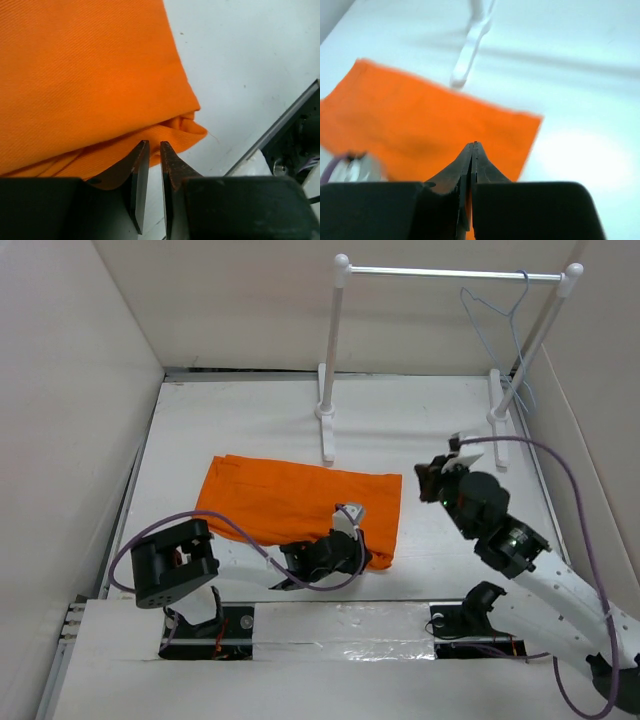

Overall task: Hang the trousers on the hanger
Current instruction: Fold the trousers at the center of the board, then pick up the hanger from the clothesline.

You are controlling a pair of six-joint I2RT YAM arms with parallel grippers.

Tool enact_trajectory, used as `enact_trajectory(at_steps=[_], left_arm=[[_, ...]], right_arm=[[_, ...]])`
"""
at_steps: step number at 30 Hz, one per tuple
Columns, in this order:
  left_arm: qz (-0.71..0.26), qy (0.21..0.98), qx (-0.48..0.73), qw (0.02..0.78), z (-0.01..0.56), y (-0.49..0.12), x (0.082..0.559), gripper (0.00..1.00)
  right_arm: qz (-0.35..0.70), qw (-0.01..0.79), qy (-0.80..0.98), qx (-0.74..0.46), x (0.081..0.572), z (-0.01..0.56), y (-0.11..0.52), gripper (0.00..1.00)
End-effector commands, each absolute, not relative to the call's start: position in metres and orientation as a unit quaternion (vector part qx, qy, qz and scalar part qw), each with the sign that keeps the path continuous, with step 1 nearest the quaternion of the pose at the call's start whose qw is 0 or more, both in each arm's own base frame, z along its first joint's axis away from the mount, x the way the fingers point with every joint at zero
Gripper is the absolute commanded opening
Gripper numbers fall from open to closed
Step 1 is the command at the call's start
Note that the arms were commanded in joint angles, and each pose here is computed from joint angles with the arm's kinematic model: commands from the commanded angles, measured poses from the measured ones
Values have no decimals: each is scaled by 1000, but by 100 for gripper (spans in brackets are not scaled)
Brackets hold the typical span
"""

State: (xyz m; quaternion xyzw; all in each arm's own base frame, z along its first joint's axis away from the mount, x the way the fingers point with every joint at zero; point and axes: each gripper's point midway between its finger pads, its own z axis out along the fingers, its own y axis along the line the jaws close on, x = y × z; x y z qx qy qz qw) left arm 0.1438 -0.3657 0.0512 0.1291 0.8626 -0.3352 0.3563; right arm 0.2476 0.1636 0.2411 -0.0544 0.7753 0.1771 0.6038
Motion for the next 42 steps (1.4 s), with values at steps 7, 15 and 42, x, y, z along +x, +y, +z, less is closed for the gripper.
enact_trajectory(at_steps=[7,15,42], left_arm=[[-281,865,120,398,33,-379,177,4],[-300,857,116,402,42,-376,190,2],[-379,790,127,464,139,-315,155,9]], right_arm=[[22,743,669,-11,291,433,54,16],[-45,700,712,31,372,443,-5,93],[-30,626,778,48,495,345,-80,67]])
